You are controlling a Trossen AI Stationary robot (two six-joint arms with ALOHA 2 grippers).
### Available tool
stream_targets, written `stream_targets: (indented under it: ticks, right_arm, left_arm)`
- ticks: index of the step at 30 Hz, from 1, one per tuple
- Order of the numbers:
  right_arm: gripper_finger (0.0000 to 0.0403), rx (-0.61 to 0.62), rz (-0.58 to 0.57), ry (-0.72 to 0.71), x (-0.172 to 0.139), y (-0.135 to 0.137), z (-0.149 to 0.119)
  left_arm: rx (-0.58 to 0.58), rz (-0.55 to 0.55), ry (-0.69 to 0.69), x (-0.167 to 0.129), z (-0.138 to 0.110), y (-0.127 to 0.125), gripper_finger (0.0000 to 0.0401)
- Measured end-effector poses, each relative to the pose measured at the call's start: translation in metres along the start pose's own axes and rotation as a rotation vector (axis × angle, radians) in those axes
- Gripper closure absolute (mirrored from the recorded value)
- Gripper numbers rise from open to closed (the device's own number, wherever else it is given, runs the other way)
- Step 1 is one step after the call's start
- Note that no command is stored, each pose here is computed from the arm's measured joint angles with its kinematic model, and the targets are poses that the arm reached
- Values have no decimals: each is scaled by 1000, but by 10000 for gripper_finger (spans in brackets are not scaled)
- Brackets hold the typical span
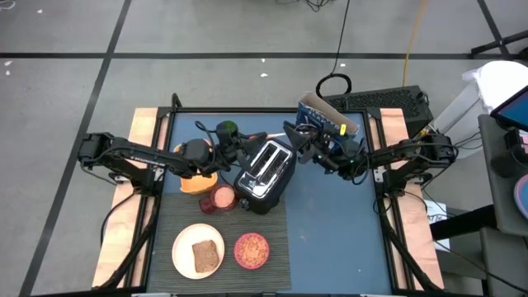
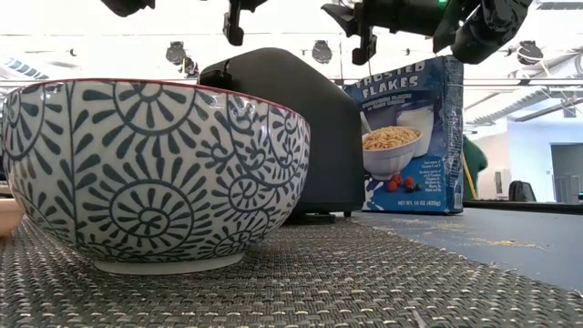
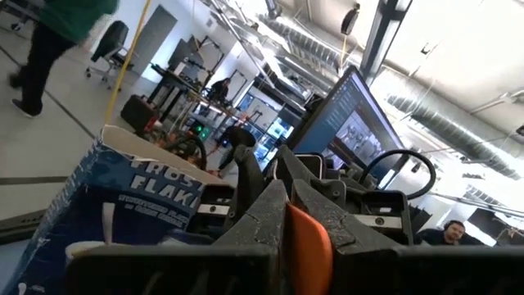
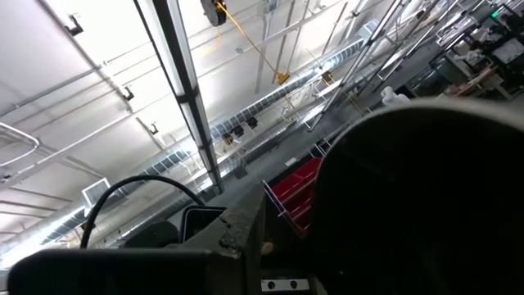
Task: Arrange a breakfast setting
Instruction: Put the orange fork to the gray tablemat to the right of the red bowl
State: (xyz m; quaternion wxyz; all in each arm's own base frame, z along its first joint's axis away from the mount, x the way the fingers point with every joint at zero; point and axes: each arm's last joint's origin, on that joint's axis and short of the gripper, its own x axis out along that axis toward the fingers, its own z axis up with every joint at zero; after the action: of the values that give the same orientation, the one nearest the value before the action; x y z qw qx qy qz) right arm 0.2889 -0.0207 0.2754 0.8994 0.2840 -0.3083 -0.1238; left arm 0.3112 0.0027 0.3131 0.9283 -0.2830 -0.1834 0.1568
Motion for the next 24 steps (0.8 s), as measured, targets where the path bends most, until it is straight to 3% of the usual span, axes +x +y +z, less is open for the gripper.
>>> stream_targets:
  ticks: [6,17,24]
  right_arm:
    - [308,0,11,2,0,1,0]
    - [312,-7,33,32,0,1,-2]
    - [312,-29,8,96,-1,0,-4]
  left_arm:
    - [43,-34,19,0,0,-1,374]
    - [94,-37,106,0,-8,2,268]
    - [150,-24,238,-2,-19,8,259]
